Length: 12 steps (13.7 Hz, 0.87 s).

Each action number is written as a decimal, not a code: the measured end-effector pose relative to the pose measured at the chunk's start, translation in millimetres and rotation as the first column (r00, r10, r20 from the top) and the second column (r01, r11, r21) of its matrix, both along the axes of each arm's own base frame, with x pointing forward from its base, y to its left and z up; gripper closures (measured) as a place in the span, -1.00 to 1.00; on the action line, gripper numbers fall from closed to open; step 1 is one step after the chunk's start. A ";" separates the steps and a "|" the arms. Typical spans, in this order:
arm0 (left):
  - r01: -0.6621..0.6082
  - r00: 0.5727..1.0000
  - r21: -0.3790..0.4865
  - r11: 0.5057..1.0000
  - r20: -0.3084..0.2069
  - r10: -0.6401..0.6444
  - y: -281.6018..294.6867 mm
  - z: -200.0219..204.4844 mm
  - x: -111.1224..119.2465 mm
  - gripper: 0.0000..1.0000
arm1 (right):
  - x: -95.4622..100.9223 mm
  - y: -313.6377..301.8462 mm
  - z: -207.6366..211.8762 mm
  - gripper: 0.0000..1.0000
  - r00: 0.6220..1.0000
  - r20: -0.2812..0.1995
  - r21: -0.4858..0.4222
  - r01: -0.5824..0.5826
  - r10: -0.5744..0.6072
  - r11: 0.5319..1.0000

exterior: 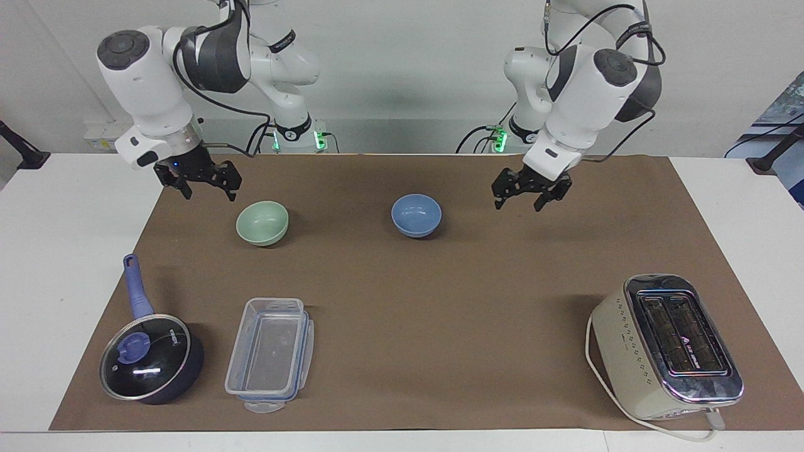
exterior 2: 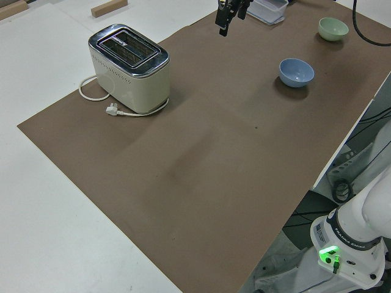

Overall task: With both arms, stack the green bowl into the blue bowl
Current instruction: 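Retract the left gripper while the right gripper reaches the green bowl, then close the right gripper on the green bowl rim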

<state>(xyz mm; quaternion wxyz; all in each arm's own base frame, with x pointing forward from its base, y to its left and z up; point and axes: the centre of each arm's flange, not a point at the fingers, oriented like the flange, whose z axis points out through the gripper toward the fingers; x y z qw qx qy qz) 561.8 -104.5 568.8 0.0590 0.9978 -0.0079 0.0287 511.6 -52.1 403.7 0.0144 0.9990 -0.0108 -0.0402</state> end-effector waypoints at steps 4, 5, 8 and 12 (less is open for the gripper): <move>0.009 1.000 0.009 1.000 -0.007 -0.009 58.4 -0.6 6.5 -1.00 | -18.1 -9.9 -59.0 -1.00 1.000 0.007 0.008 -0.025 0.025 1.000; 0.007 1.000 0.017 1.000 -0.019 -0.007 63.5 3.1 5.4 -1.00 | -23.4 -13.9 -72.9 -1.00 1.000 0.006 0.011 -0.028 0.028 1.000; 0.017 1.000 0.059 0.998 -0.027 -0.015 67.8 27.0 2.0 -1.00 | -30.1 -15.8 -86.6 -0.87 0.999 -0.004 0.015 -0.037 0.037 0.999; 0.024 0.998 0.069 0.997 -0.057 -0.021 67.6 35.5 -0.4 -1.00 | -29.8 -15.0 -86.0 0.10 1.000 0.001 0.039 -0.017 0.017 0.999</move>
